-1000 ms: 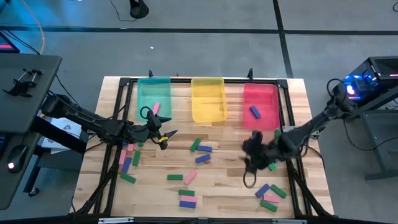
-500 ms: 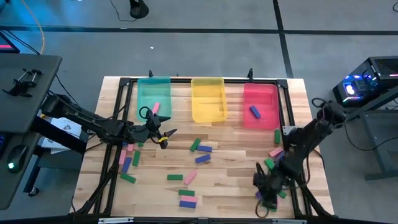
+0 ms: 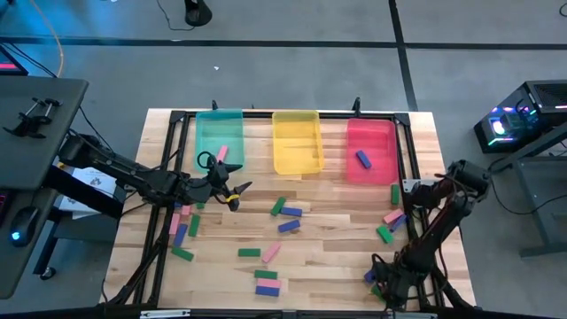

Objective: Sort blocks
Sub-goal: Put the pink wooden block into the blue bin

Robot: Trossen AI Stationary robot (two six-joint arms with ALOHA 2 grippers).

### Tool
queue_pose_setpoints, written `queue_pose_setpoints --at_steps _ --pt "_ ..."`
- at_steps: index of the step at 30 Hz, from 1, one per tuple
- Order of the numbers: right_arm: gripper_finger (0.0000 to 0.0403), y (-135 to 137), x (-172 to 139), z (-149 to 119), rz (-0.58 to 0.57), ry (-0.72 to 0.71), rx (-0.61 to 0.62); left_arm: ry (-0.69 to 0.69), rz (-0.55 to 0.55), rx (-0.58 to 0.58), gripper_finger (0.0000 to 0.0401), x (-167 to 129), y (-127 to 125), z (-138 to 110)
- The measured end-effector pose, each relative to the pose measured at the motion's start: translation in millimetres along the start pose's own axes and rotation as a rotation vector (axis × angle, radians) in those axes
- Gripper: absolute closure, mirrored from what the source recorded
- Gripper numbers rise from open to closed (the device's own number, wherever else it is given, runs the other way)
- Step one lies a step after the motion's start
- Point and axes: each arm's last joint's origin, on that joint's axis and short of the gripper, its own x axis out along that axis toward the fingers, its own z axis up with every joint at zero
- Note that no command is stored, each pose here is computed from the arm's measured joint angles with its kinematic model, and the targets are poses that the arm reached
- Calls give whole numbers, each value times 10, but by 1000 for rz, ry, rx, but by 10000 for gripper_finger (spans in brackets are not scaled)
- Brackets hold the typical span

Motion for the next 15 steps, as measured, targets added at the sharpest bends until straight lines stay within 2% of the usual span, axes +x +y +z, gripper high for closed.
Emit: queue_pose_setpoints --at_steps 7,12,15 --pt "289 -19 27 8 -36 -59 1 -1 1 0 99 0 0 1" --pt "283 -28 32 14 -46 -84 10 0 1 2 99 0 0 0" --pt "268 -41 31 19 -57 -97 76 1 2 5 99 0 1 -2"
